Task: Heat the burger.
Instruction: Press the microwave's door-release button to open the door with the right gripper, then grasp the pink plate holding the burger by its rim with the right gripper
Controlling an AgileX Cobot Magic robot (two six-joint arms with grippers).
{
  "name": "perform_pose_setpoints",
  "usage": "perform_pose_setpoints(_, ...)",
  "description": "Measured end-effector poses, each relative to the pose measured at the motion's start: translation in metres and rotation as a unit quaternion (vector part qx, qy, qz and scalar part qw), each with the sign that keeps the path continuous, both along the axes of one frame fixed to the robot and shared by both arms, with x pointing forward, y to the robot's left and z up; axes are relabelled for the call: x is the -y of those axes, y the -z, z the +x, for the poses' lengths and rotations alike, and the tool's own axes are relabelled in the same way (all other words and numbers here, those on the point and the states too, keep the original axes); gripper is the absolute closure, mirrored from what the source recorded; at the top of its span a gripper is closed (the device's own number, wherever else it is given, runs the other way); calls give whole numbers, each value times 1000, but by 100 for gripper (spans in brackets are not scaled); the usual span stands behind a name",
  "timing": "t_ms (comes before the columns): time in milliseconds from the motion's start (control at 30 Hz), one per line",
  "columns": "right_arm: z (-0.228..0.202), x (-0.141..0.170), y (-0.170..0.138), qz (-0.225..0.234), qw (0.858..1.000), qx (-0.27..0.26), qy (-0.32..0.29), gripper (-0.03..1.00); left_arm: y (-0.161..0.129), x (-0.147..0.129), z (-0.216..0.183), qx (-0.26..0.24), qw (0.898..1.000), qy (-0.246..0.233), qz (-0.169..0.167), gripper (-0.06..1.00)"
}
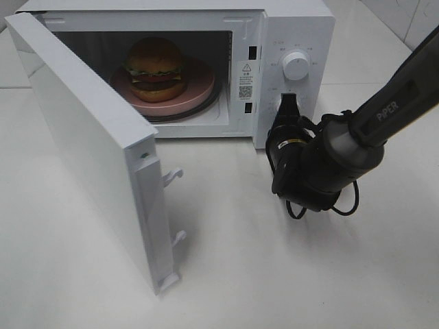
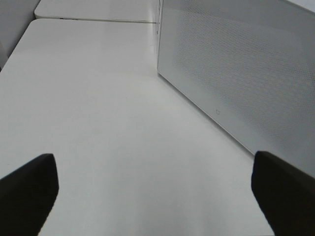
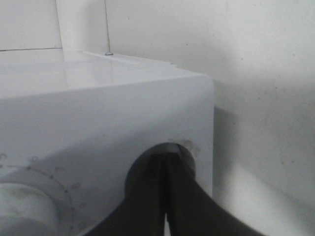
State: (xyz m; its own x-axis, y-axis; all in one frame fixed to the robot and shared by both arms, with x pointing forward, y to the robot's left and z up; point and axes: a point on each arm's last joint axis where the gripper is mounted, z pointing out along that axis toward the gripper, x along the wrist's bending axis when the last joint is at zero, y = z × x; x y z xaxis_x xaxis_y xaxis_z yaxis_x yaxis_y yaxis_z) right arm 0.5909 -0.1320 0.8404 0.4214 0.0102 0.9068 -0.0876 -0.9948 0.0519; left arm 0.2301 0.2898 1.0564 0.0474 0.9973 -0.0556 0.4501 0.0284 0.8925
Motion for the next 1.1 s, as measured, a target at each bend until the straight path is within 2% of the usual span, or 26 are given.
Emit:
perform_pose_setpoints(300,0,3,-4,-3,999,-21,-27,96,0,0,0,0,1000,0,0,-4)
perform_pose_setpoints(667,-13,7,-19,-59,990,-69,-109,96,0,0,0,0,1000,0,0,-4)
perform_pose_setpoints(700,-17,6,-22,-75,985,-81,-133,96,0,0,0,0,1000,0,0,-4)
perform_pose_setpoints(833,-25,7,-25,-101,976,-100,-164,96,0,0,0,0,1000,0,0,-4)
perform_pose_setpoints(900,-32,9,-30,-136,965,-111,-196,96,0,0,0,0,1000,0,0,-4)
perform_pose_setpoints(933,-32,9,-30,-136,965,-111,-196,96,0,0,0,0,1000,0,0,-4)
perform_pose_setpoints(967,-35,9,-37,-163,955,-113,-223,96,0,0,0,0,1000,0,0,-4)
perform_pose_setpoints(1000,-35,9,-37,-163,955,-113,-223,96,0,0,0,0,1000,0,0,-4)
perform_pose_setpoints(1067,-39,6,-50,-216,928,-115,-280,96,0,0,0,0,1000,0,0,-4)
perform_pose_setpoints(1100,-39,6,-50,-216,928,-115,-280,96,0,0,0,0,1000,0,0,-4)
